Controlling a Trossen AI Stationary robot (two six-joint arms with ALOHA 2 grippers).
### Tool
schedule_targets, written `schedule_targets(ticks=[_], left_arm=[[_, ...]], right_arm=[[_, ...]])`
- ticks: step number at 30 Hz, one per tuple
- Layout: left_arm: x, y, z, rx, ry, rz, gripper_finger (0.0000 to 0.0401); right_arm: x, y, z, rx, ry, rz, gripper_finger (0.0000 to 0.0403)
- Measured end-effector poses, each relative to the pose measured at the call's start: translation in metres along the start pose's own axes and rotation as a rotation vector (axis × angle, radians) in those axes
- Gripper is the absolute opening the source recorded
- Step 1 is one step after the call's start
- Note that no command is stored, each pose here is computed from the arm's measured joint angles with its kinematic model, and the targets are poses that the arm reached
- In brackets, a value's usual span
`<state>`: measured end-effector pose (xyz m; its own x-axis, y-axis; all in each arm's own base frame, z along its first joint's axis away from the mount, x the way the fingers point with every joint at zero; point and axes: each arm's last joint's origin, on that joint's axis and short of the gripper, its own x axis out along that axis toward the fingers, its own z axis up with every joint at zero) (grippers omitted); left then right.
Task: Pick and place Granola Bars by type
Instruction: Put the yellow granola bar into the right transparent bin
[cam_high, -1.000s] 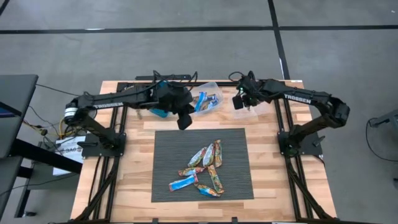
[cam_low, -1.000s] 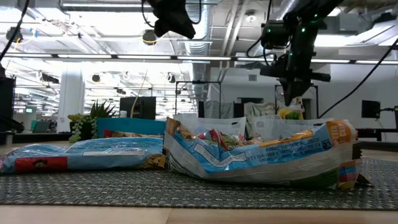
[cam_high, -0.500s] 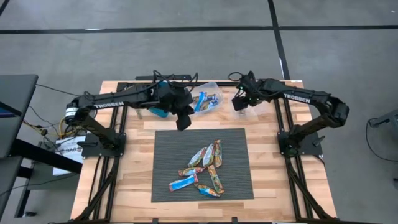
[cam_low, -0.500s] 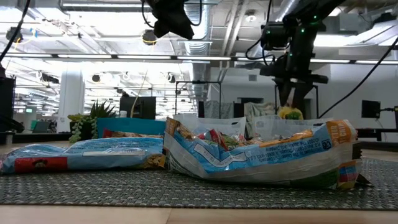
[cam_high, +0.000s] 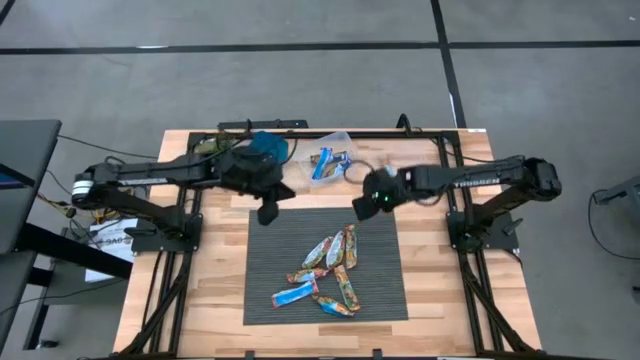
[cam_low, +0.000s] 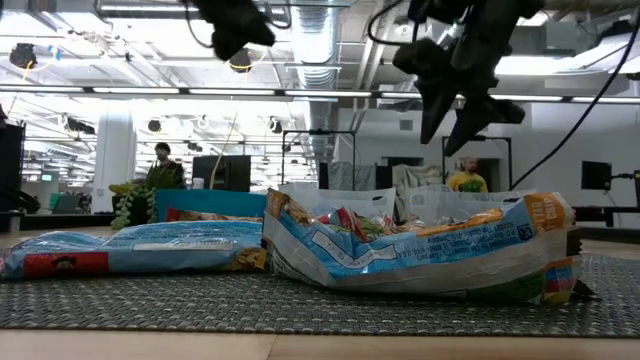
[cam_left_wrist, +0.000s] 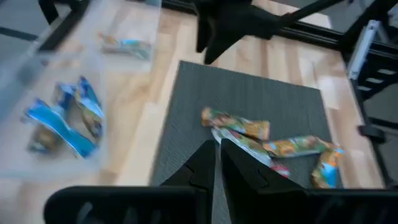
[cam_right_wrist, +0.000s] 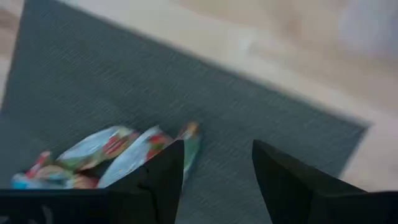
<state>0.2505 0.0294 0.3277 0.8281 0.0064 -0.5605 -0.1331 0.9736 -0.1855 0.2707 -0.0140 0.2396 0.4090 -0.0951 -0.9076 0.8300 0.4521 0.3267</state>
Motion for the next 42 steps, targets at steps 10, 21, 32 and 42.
schedule_targets(ticks=[10,21,32,42], left_arm=[[-0.006,-0.010,-0.028,-0.015,0.017,-0.054,0.0009],[-0.006,-0.015,-0.028,0.002,0.013,-0.081,0.0009],[-0.006,-0.015,-0.028,-0.001,0.013,-0.081,0.0009],[-0.006,-0.015,-0.028,0.008,0.011,-0.081,0.0009]], right_arm=[[0.036,0.035,-0.038,0.085,0.100,0.042,0.0169],[0.085,0.064,-0.037,-0.005,0.178,-0.062,0.0161],[0.110,0.065,-0.040,-0.073,0.266,-0.201,0.0156],[0.108,0.067,-0.038,-0.097,0.265,-0.170,0.0053]])
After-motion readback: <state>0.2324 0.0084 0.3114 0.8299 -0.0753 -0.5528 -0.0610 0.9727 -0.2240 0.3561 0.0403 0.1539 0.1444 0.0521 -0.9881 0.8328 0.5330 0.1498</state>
